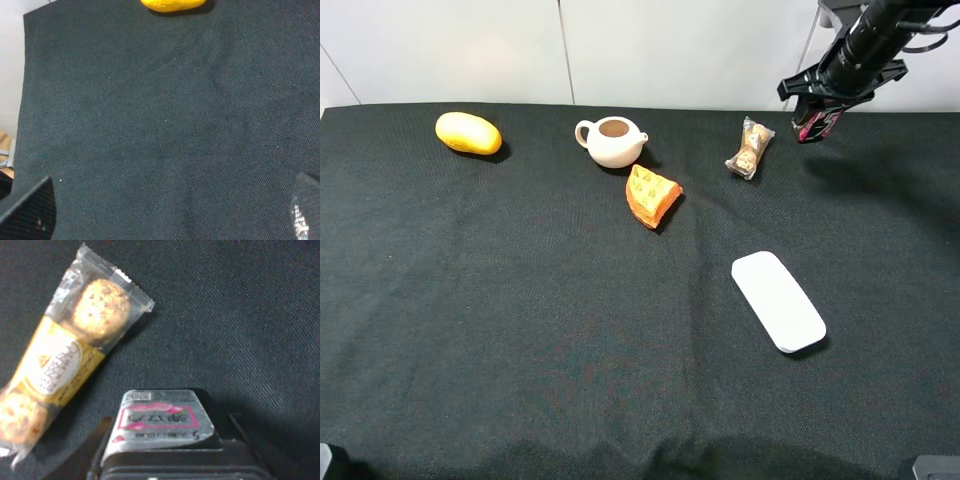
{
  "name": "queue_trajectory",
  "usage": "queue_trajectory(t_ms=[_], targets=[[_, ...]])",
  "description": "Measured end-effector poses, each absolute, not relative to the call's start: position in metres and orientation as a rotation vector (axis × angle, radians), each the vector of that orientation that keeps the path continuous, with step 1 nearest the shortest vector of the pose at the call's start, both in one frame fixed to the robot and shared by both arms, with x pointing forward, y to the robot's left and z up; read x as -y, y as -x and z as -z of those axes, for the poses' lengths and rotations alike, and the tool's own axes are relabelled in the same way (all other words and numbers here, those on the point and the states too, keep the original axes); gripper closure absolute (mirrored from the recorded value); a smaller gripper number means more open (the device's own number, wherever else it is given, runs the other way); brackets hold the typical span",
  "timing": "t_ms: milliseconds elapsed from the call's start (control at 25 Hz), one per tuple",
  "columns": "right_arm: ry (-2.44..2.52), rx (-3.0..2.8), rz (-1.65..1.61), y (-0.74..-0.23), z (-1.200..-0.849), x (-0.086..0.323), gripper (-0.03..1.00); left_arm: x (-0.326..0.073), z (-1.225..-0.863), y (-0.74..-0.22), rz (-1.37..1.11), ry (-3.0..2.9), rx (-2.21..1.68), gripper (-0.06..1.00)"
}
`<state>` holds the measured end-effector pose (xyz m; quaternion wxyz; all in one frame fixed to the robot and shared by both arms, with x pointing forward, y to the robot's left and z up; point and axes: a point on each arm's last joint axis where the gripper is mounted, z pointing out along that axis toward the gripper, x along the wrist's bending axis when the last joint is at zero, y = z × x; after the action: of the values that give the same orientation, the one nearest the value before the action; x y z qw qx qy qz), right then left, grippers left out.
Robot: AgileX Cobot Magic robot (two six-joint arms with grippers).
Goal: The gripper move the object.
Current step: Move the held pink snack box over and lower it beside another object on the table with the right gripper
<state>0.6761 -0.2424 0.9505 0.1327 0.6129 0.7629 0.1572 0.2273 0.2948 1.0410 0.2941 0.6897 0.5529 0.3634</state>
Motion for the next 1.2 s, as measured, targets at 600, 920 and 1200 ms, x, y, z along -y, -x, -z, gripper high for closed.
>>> queue_trajectory(t_ms=[600, 920, 1200], targets=[[-1.795, -2.218, -0.404, -0.685, -0.911, 0.243, 0.63, -0.295, -1.041, -0.227, -0.967, -1.836, -1.472, -0.05], [-1.802, -2.229, -0.387, -0.687, -0.896, 0.243, 0.63, -0.295, -1.041, -0.227, -0.967, -1.836, -1.472, -0.05], [-1.803, -2.212, -0.394, -0.688, -0.896, 0.244, 0.63, -0.295, -1.041, -0.227, -0.967, -1.836, -1.472, -0.05]])
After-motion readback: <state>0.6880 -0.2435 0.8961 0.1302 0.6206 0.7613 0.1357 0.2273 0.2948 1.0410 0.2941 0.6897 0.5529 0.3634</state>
